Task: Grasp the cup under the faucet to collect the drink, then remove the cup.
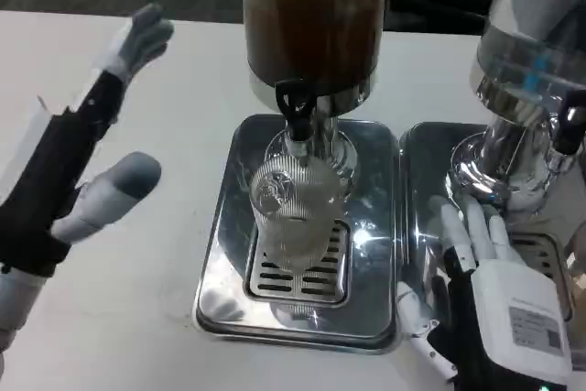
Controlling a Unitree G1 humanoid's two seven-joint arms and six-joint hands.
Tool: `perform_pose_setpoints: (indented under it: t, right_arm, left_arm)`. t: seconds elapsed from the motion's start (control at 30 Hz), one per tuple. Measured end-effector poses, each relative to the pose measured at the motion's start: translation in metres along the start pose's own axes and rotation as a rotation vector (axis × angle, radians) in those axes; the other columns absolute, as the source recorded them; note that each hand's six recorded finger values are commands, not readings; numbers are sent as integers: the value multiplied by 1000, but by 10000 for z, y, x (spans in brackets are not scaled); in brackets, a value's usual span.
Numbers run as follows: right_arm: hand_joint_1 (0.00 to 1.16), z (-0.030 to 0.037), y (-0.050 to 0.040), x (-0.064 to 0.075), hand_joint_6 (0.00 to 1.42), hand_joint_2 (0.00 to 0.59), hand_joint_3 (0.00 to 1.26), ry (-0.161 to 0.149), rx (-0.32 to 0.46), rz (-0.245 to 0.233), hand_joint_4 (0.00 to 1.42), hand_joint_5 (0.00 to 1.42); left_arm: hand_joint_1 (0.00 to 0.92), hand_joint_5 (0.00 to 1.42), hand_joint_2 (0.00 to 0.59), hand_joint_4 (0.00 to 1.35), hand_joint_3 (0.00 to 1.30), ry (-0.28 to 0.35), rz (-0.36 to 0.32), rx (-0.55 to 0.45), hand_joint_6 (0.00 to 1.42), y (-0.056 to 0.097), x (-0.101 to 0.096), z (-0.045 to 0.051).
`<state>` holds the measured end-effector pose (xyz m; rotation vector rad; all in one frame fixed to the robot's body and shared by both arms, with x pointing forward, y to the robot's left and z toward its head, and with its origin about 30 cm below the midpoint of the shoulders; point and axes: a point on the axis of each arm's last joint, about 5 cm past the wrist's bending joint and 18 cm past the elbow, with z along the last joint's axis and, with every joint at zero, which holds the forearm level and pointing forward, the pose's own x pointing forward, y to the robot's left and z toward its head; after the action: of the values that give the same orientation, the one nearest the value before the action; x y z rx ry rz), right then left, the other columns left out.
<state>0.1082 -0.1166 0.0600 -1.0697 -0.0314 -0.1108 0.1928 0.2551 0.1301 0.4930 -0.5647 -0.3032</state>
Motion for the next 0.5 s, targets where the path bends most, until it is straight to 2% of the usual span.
perform_pose_setpoints:
  t: [0.13, 0.3, 0.5]
  right_arm:
    - [131, 7, -2, 12, 147, 500, 85, -3, 2, -2, 0, 0]
    - [133, 16, 1, 15, 147, 500, 85, -2, 7, -5, 0, 0]
    - [134, 23, 8, 2, 147, 500, 85, 6, 13, -3, 0, 0]
  left_arm:
    - [0, 78, 75, 0, 0, -61, -104, 13, 43, -6, 187, 65]
    - [0, 106, 77, 0, 0, -99, -166, -17, 72, -88, 300, 79]
    - [0, 141, 78, 0, 0, -97, -217, -60, 92, -151, 325, 67]
